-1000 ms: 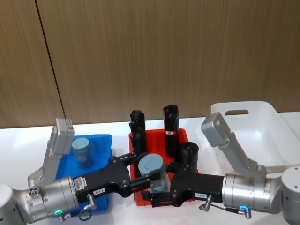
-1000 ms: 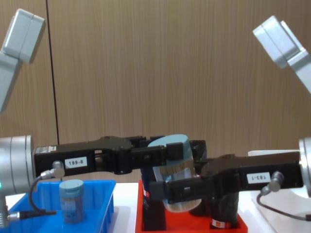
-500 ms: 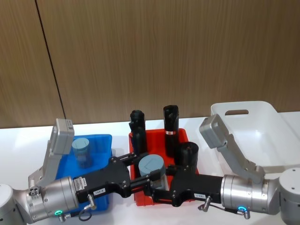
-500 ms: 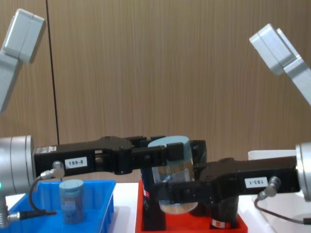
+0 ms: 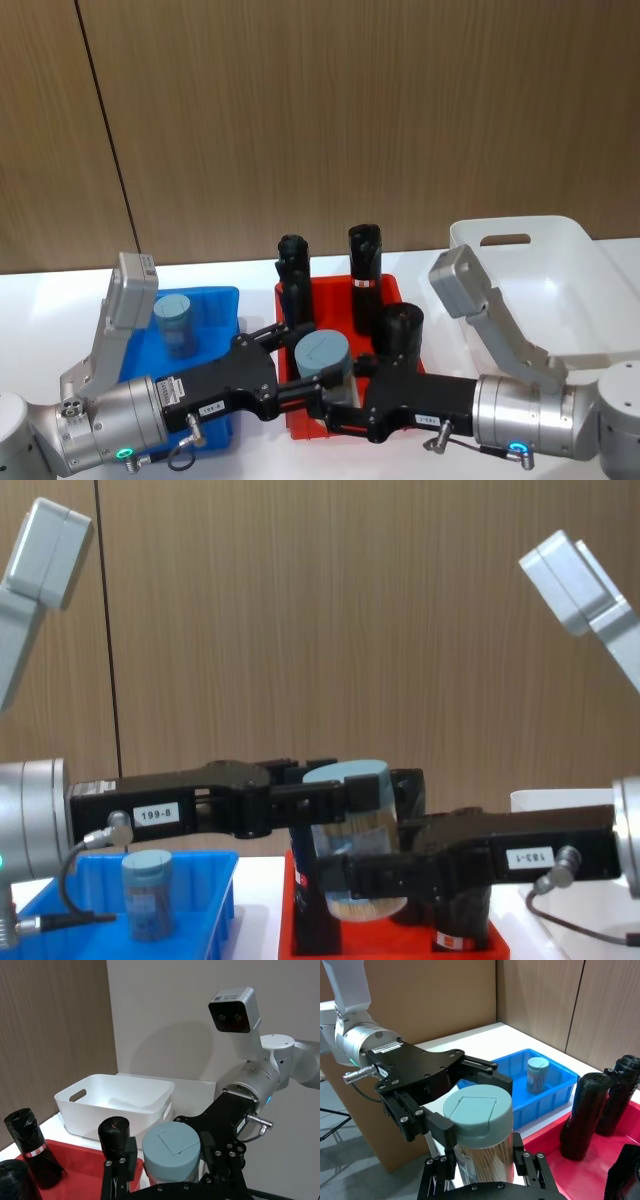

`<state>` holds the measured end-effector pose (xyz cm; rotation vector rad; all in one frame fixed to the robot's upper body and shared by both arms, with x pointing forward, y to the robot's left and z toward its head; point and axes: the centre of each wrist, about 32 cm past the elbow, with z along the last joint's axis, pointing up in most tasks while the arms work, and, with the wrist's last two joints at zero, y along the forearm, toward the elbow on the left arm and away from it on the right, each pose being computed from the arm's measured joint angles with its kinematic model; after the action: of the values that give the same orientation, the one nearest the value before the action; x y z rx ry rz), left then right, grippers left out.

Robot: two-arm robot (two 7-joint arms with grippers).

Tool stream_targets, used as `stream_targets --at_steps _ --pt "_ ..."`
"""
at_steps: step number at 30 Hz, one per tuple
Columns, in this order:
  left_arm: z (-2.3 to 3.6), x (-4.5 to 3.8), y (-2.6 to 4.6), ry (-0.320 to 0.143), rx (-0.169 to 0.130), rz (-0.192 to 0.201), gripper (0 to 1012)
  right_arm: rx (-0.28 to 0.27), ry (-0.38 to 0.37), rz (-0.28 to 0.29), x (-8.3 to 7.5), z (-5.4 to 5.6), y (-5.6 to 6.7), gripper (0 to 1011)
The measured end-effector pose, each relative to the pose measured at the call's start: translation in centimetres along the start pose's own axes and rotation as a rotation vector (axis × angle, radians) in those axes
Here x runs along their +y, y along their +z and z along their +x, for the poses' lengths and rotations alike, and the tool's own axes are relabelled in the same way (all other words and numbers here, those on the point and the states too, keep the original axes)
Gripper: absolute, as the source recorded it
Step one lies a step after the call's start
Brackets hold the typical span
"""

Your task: Pick the cotton swabs from the blue box and place them into the white box.

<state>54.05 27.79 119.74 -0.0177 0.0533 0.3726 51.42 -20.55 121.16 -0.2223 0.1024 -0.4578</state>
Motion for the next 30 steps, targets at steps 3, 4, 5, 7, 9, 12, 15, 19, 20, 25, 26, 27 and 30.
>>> stream_targets --at_steps 3,4,5,7,9,12,15,19,20,25,26,27,30 --pt "0.0 0.0 0.0 0.0 0.0 0.0 852 0.001 0.0 0.004 -0.1 0.0 0.0 645" --pt "0.0 0.0 0.0 0.0 0.0 0.0 870 0.001 -0.001 0.005 -0.1 0.0 0.0 645" --pt "0.0 0.0 0.0 0.0 0.0 0.0 918 0.003 -0.002 0.007 -0.2 0.0 -0.1 646" --pt "0.0 0.0 0.0 0.0 0.0 0.0 964 0.003 -0.003 0.009 -0.3 0.0 -0.1 646" --pt "0.0 0.0 -0.01 0.0 0.0 0.0 1003 0.004 -0.006 0.012 -0.4 0.0 -0.1 645" --pt "0.0 0.0 -0.01 0.0 0.0 0.0 1004 0.006 -0.021 0.02 -0.8 0.1 -0.1 645" --pt "0.0 0.0 -0.01 0.0 0.0 0.0 1004 0.009 -0.039 0.025 -1.3 0.2 -0.1 645" --pt "0.0 0.0 -0.01 0.0 0.0 0.0 1004 0.012 -0.063 0.033 -1.9 0.4 -0.2 646" --pt "0.0 0.0 -0.01 0.0 0.0 0.0 1004 0.014 -0.078 0.036 -2.3 0.5 -0.2 645" --pt "0.0 0.0 -0.01 0.0 0.0 0.0 1004 0.018 -0.129 0.044 -3.6 1.0 -0.3 646" --pt "0.0 0.0 -0.01 0.0 0.0 0.0 1004 0.018 -0.147 0.046 -4.0 1.2 -0.3 645" --pt "0.0 0.0 -0.01 0.0 0.0 0.0 1004 0.019 -0.159 0.048 -4.3 1.3 -0.4 645" --pt "0.0 0.0 -0.01 0.0 0.0 0.0 1004 0.021 -0.2 0.054 -5.3 1.7 -0.4 645"
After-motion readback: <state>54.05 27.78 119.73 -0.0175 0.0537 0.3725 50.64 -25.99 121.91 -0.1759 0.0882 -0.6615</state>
